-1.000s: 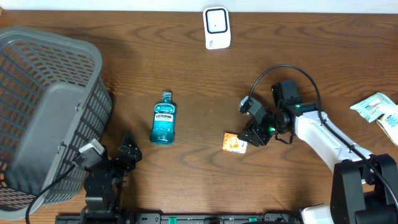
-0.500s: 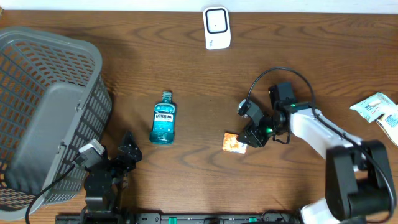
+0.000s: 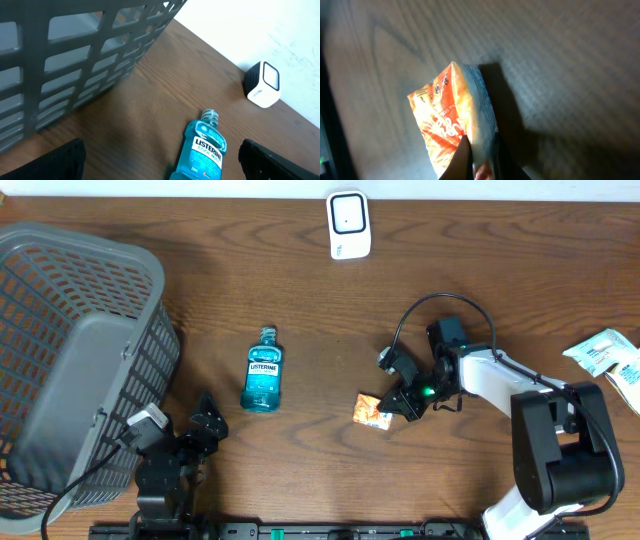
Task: Scan the item barcode
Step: 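Lower the right gripper onto the Kleenex pack and grasp it, then lift the Kleenex pack and turn it in the right gripper, then hold the Kleenex pack against the scanner face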
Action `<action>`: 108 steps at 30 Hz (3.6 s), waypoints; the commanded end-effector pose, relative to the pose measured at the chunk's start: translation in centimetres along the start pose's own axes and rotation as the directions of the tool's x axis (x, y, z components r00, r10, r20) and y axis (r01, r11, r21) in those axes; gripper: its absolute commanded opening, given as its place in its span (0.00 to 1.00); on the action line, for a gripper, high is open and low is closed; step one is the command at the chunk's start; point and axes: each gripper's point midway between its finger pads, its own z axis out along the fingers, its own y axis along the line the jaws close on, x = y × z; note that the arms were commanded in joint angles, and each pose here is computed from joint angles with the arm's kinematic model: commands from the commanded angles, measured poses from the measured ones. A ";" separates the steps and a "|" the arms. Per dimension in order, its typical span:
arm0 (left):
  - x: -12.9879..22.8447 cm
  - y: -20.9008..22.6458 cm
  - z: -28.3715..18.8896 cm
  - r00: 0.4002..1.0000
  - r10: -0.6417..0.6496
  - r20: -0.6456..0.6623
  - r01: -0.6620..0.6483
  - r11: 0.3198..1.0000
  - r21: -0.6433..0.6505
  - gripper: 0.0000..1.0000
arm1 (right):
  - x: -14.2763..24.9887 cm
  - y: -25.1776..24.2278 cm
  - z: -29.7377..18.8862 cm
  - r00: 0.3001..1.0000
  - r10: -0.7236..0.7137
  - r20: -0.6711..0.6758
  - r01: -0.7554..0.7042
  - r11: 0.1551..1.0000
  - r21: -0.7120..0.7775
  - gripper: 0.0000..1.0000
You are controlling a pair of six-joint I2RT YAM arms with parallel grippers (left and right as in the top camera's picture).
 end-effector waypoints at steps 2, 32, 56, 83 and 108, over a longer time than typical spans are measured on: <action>0.5 0.7 0.1 1.000 0.000 -0.009 0.000 1.000 -0.025 0.98 | -2.3 1.5 -0.7 0.996 0.083 0.040 -0.078 0.991 -0.110 0.01; 0.5 0.7 0.1 1.000 0.000 -0.010 0.000 1.000 -0.025 0.98 | -7.6 10.7 -10.6 0.838 0.544 0.040 -0.371 0.624 -0.688 0.01; 0.5 0.7 0.1 1.000 0.000 -0.010 0.000 1.000 -0.025 0.98 | -7.6 14.0 -8.9 0.932 0.345 0.116 -0.171 0.696 -0.697 0.01; 0.5 0.7 0.1 1.000 0.000 -0.009 0.000 1.000 -0.025 0.98 | -6.7 7.9 -3.1 0.959 0.284 -0.003 -0.266 0.895 -0.359 0.01; 0.5 0.7 0.1 1.000 0.000 -0.009 0.000 1.000 -0.026 0.98 | -19.8 -1.3 -12.0 0.920 0.165 0.357 -0.300 0.880 0.369 0.01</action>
